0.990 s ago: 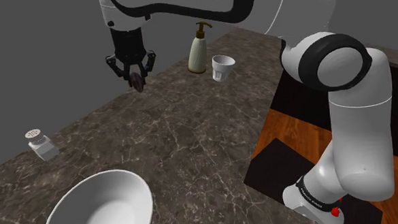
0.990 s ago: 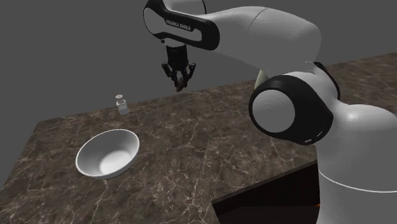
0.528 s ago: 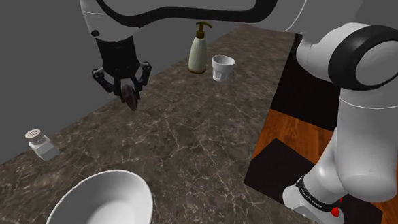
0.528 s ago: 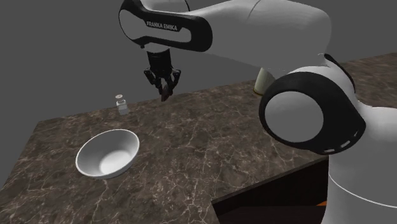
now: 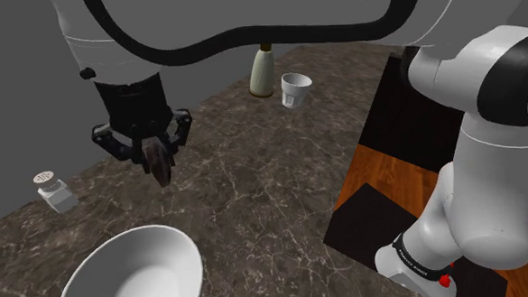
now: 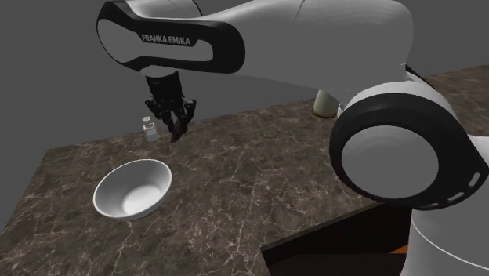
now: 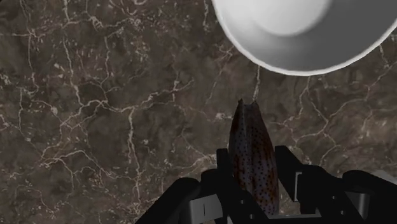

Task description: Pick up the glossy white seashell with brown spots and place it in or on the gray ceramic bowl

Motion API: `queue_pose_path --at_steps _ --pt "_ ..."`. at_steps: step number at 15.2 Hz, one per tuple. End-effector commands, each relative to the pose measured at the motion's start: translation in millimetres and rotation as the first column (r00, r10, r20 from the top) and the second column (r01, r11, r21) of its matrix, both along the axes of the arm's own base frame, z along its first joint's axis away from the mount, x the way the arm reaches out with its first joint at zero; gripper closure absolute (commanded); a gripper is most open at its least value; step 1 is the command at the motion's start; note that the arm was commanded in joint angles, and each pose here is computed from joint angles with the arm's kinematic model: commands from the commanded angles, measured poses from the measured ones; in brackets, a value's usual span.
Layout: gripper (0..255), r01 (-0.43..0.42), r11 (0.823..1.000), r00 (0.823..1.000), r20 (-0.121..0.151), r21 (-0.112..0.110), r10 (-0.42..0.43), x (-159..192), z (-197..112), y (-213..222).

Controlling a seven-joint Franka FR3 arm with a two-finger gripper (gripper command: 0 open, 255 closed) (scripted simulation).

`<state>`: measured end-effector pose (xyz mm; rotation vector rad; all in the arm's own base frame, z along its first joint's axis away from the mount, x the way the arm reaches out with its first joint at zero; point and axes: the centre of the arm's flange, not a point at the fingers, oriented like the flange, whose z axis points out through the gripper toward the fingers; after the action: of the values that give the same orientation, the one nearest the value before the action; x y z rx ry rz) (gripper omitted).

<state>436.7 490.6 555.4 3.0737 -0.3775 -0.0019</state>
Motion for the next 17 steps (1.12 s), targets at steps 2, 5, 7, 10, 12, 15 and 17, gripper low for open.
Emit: queue_pose_path --at_steps 2,5,7,10,12,15,17 --pt "255 0.002 1.000 1.000 0.000 0.000 -0.002 -29 2 26" --pt "255 0.002 1.000 1.000 0.000 0.000 -0.002 -60 3 51" --pt "255 0.002 1.000 1.000 0.000 0.000 -0.002 -81 3 67" --pt "255 0.002 1.000 1.000 0.000 0.000 -0.002 -112 4 92" --pt "255 0.002 1.000 1.000 0.000 0.000 -0.002 -129 5 105" --pt "255 0.002 1.000 1.000 0.000 0.000 -0.002 -129 -11 105" --pt "255 0.002 1.000 1.000 0.000 0.000 -0.002 -129 -21 105"
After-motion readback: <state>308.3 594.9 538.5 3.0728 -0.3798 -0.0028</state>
